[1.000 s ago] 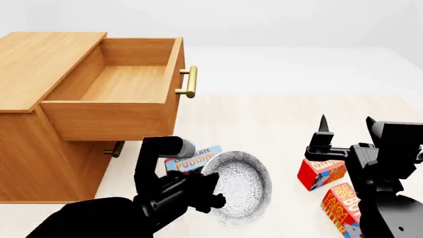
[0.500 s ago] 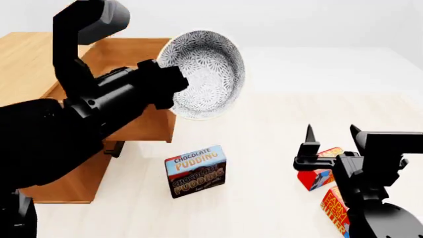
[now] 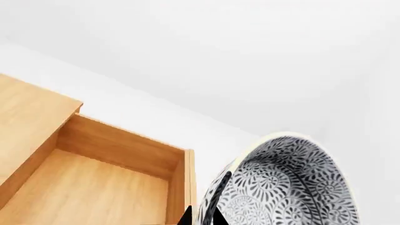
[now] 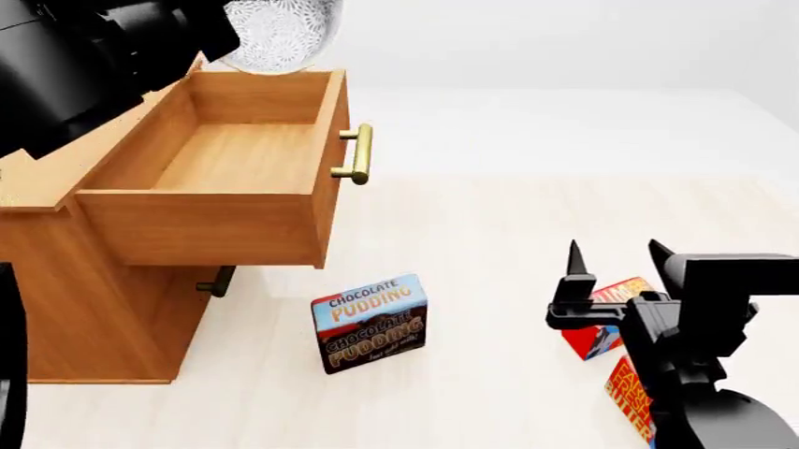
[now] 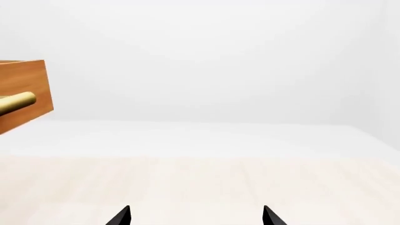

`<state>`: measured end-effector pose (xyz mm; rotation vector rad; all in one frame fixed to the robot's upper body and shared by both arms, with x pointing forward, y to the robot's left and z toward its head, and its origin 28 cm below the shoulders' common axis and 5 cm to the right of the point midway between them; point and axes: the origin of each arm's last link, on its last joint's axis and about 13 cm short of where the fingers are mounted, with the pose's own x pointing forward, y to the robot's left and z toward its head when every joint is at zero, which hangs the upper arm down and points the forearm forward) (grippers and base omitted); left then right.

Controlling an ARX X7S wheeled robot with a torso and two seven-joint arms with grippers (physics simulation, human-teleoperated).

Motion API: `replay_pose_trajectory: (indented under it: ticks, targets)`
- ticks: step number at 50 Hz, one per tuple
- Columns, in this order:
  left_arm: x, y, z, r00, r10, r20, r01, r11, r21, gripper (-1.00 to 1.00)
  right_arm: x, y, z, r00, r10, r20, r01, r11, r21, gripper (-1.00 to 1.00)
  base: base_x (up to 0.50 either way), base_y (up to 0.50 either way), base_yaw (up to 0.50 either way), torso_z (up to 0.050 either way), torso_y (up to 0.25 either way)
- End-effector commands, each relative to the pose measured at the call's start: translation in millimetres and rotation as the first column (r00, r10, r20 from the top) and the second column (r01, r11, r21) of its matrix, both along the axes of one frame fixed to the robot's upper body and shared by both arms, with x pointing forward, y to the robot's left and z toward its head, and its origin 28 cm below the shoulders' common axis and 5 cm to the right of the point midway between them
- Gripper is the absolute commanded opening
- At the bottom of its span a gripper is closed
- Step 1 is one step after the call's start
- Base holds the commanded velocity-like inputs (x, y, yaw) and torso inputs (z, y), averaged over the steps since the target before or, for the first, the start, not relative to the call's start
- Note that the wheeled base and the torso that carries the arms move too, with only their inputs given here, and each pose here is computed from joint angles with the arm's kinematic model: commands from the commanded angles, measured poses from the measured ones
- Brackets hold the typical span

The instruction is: Put the bowl in the top drawer of the cabinet.

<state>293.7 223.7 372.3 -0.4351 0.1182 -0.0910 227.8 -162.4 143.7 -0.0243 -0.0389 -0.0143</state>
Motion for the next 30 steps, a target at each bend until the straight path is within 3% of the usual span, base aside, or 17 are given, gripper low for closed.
replay_pose_trajectory:
  ticks: [1, 18, 30]
  targets:
    - [51, 11.2, 7, 0.959, 0.266, -0.094, -0.262, 0.964, 0.052, -1.00, -1, 0.6, 0, 1.000, 0.022, 0.005, -0.022, 1.000, 0.011, 1.00, 0.00, 0.00, 0.00, 0.000, 0.000]
    - [85, 12.5, -9, 0.898, 0.357, -0.256, -0.384, 0.921, -0.062, -1.00, -3, -2.6, -6, 1.000, -0.001, -0.014, 0.001, 1.000, 0.004, 1.00, 0.00, 0.00, 0.00, 0.000, 0.001]
    - [98, 10.1, -22, 0.888, 0.310, -0.341, -0.370, 0.920, -0.128, -1.00, -5, -4.1, -6, 1.000, -0.017, -0.020, 0.017, 1.000, -0.008, 1.00, 0.00, 0.00, 0.00, 0.000, 0.000]
